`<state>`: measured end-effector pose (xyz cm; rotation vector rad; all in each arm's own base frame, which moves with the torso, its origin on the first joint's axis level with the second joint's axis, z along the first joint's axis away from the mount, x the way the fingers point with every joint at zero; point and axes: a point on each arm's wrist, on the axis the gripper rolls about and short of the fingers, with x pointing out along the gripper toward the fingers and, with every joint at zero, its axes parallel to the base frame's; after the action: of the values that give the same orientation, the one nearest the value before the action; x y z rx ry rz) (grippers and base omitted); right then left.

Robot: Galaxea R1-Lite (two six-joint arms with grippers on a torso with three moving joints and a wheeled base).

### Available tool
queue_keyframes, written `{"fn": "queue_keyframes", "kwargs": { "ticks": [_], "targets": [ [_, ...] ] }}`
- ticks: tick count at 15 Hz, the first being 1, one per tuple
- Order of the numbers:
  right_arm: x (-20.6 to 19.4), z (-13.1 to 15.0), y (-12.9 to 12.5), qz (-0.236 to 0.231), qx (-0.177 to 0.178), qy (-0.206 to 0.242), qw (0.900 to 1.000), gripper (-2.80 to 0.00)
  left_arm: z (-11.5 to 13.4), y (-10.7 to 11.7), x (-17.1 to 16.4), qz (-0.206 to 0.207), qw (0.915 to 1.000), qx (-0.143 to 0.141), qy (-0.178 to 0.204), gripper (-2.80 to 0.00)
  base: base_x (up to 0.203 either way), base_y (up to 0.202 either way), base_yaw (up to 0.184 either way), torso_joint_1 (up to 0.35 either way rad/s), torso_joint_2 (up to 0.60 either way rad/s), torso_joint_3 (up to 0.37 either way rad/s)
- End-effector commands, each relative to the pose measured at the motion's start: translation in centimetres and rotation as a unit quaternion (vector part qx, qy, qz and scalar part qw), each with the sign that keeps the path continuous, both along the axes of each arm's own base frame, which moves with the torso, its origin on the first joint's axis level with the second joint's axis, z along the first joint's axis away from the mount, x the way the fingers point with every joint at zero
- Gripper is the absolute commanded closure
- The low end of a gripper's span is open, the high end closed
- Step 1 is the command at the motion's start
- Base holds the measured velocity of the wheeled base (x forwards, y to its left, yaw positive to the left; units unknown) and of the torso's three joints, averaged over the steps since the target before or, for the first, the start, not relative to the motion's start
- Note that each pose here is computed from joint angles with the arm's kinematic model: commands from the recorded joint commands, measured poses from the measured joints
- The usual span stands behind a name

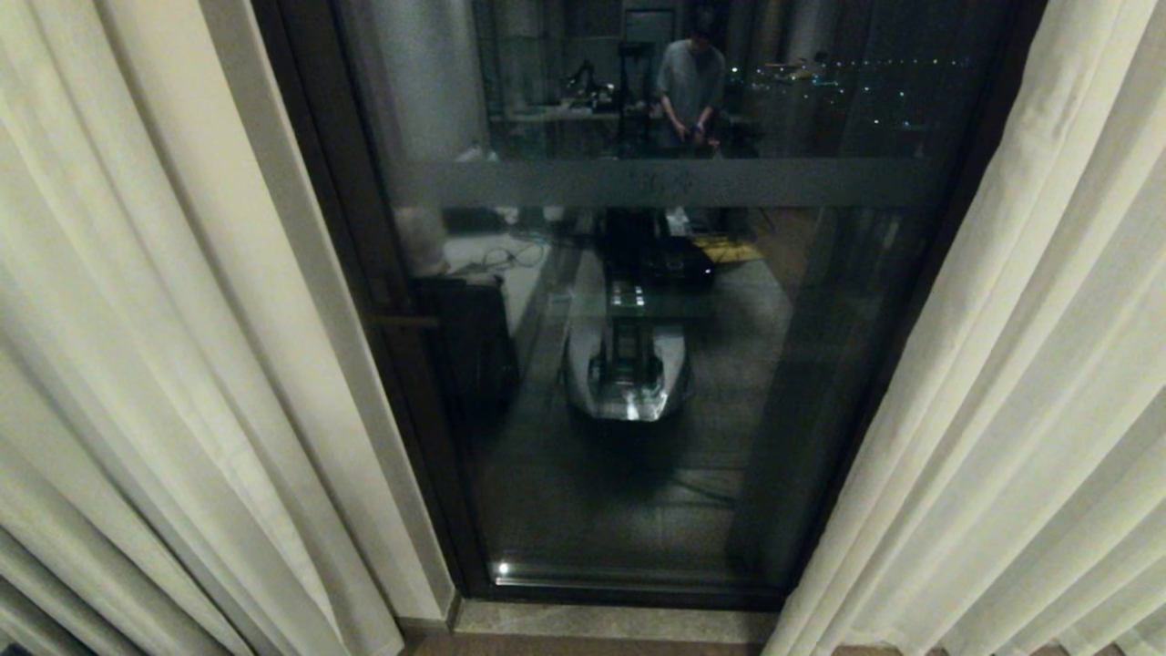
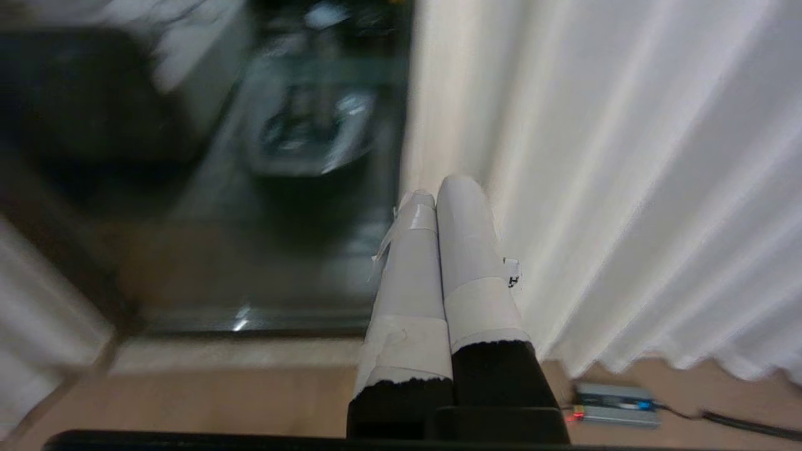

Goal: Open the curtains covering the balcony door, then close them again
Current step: Close the inner curtains on both sides

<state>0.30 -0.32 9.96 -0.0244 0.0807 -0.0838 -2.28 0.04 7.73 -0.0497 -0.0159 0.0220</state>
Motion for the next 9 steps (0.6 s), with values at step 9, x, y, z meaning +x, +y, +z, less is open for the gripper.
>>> {"fn": "queue_keyframes", "kwargs": {
  "ticks": [9],
  "targets": [
    [-1.3, -1.6, 0.3, 0.052, 0.003, 0.010, 0.999, 0.00, 0.0, 0.0, 0.0, 0.000, 1.0000, -0.001, 0.000, 0.00, 0.000, 0.000, 0.000, 0.000, 0.00, 0.000]
  ]
}}
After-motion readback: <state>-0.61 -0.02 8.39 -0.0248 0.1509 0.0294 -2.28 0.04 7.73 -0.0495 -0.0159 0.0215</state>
